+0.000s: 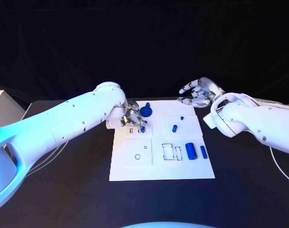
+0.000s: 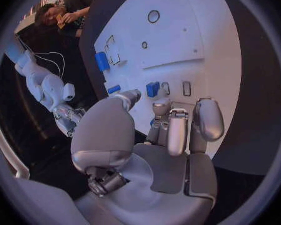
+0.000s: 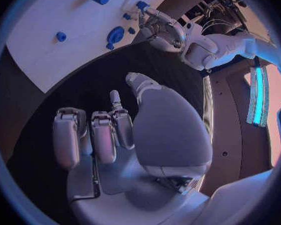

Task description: Assemble the parts on the task board

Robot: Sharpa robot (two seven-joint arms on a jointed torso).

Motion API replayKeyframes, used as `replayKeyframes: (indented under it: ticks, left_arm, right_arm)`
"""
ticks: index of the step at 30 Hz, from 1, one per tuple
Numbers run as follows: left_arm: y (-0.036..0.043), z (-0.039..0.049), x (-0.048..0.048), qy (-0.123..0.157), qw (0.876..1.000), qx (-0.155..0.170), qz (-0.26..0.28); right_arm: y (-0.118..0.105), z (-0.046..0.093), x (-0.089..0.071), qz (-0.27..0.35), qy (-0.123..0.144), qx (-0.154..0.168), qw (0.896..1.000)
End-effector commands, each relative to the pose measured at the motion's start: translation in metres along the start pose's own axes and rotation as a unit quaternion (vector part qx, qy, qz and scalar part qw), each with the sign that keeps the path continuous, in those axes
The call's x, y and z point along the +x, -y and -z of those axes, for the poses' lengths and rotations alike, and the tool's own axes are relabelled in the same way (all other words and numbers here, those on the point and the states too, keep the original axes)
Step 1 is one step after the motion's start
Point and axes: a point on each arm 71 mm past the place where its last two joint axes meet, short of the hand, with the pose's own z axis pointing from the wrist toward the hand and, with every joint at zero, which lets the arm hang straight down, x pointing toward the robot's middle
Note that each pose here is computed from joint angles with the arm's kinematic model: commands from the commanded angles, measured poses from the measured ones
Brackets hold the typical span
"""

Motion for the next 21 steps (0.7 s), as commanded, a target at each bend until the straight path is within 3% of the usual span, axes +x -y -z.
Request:
replayKeyframes:
  ticks: [1, 21]
  left_arm:
    - [0.0017, -0.0011, 0.0024, -0.013, 1.0, 0.003, 0.001]
    - [0.0004, -0.007, 0.0052, -0.024, 1.0, -0.001, 0.009]
  right_arm:
    - [-0.0014, -0.0003, 0.0016, 0.001, -0.007, -0.002, 1.0]
    - [-0.0045, -0.0009, 0.0048, -0.001, -0.012, -0.005, 1.0]
